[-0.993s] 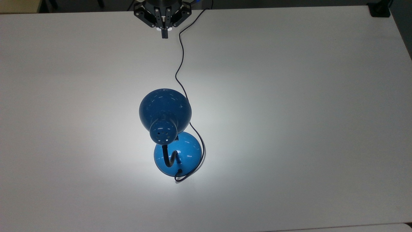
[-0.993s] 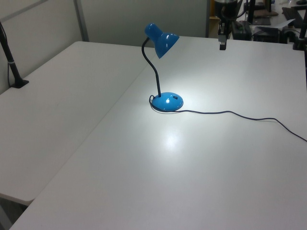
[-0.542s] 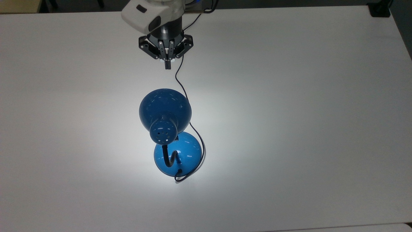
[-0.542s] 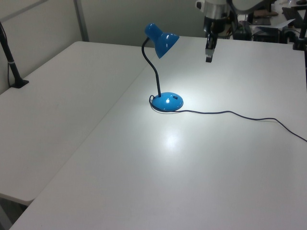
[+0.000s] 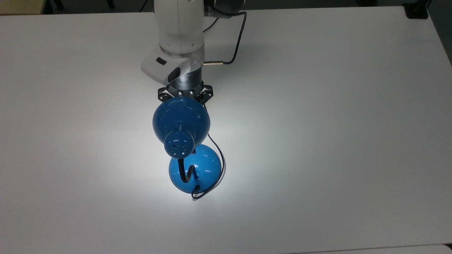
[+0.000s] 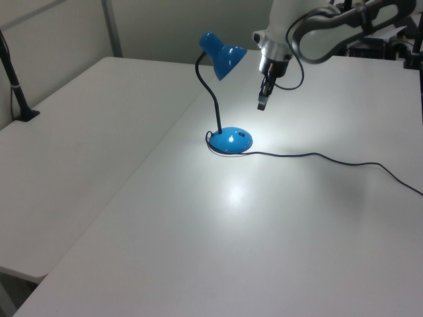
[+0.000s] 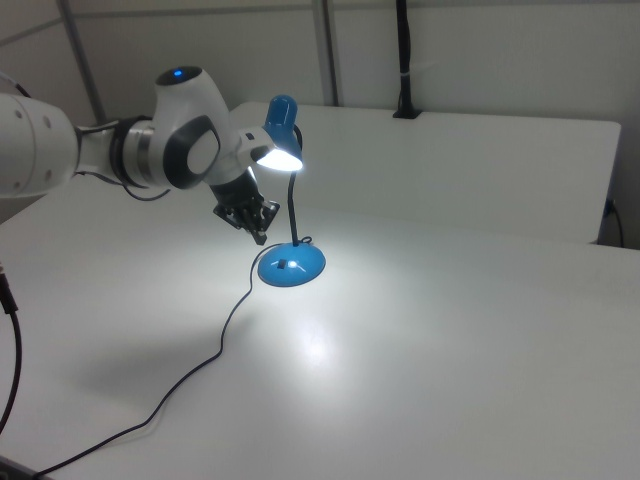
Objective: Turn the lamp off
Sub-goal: 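Move the gripper down toward the switch on the blue lamp base, then press the switch on the lamp base with the gripper fingertips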
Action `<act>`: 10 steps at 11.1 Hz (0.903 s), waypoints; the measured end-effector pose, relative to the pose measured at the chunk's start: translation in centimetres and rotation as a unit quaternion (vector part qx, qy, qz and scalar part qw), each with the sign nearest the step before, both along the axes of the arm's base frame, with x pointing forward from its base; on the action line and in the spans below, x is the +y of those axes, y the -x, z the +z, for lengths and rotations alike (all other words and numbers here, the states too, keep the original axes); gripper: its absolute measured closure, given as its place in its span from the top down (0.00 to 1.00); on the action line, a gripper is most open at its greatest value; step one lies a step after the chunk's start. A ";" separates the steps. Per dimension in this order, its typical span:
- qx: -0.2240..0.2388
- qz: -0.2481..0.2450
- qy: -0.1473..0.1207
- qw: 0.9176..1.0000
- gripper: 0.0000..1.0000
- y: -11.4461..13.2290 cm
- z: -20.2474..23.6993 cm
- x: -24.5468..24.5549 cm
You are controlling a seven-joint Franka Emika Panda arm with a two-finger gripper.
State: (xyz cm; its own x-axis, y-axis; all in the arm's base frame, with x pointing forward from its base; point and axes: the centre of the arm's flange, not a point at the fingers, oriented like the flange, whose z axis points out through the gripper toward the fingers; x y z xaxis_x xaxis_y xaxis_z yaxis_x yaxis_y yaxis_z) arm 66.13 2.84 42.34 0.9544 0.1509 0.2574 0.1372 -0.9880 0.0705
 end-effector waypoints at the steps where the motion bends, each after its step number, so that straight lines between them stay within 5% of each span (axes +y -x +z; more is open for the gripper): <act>1: -0.012 0.000 -0.002 1.000 0.01 -0.6 -1.0 -0.1; 10: -0.045 0.003 -0.010 0.999 0.01 -2.7 -7.8 -0.2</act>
State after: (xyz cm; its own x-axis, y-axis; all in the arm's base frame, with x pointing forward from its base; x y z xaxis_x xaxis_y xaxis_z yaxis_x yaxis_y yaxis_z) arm 68.82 2.69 34.52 0.9262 0.1500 0.3459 0.1366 -0.9886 0.0630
